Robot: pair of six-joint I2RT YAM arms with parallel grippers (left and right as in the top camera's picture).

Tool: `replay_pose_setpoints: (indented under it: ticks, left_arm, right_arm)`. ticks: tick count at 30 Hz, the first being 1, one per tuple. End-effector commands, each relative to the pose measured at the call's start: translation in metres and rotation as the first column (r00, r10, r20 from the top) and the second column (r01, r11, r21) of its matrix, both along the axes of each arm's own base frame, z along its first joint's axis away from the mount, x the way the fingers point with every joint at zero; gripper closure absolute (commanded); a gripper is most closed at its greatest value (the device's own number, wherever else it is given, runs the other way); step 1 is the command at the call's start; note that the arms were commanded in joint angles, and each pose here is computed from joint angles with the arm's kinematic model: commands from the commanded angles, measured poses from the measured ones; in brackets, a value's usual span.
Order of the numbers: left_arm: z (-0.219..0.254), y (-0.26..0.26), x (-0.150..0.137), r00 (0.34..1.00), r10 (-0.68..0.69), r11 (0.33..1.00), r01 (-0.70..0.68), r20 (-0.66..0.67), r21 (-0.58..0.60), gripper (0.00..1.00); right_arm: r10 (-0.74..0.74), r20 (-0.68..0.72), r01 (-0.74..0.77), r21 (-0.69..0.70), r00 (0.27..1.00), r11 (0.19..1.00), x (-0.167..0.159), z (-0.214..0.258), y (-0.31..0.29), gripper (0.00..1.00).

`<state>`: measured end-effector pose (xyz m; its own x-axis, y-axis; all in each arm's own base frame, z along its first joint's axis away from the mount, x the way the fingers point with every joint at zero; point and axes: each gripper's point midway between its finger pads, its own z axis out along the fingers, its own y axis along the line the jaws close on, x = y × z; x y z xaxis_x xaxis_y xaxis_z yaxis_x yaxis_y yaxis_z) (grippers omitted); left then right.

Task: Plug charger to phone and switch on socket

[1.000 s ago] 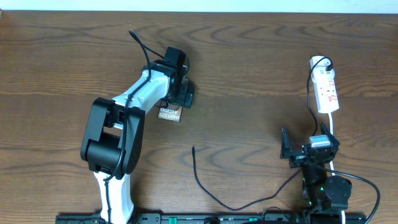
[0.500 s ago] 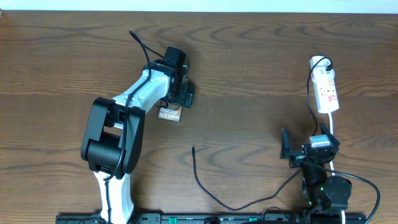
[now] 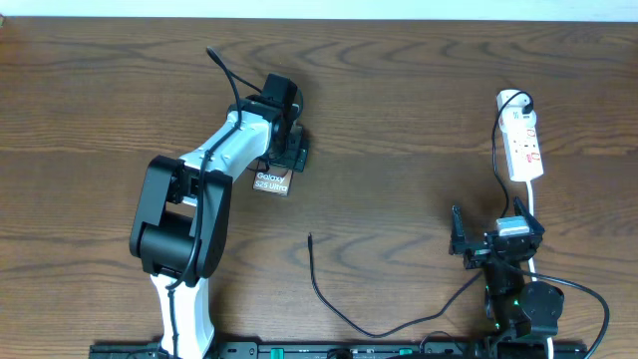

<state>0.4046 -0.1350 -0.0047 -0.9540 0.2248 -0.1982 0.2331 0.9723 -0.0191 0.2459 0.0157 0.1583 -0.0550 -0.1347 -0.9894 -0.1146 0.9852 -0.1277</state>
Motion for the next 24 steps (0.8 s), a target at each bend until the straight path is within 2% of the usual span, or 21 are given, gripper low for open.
replay_pose_setpoints:
  ticks: [1,17,24]
  left_arm:
    - [-0.0585,0.0033,-0.0448,0.979,-0.008,1.0,0.008,-0.203,-0.002,0.14]
    - [-0.0585,0.0037,-0.0457,0.978,-0.008,1.0,0.008,-0.207,-0.001,0.2]
    - [-0.0585,0.0039,-0.0465,0.978,-0.008,1.0,0.008,-0.211,0.0,0.38]
  right_arm:
    - [0.004,-0.001,-0.004,0.011,1.0,1.0,-0.0004,-0.0003,0.0012,0.01]
    - [0.004,-0.002,-0.004,0.011,1.0,1.0,-0.0003,-0.0006,0.0012,0.01]
    - [0.004,-0.002,-0.004,0.011,1.0,1.0,-0.0003,-0.0006,0.0012,0.01]
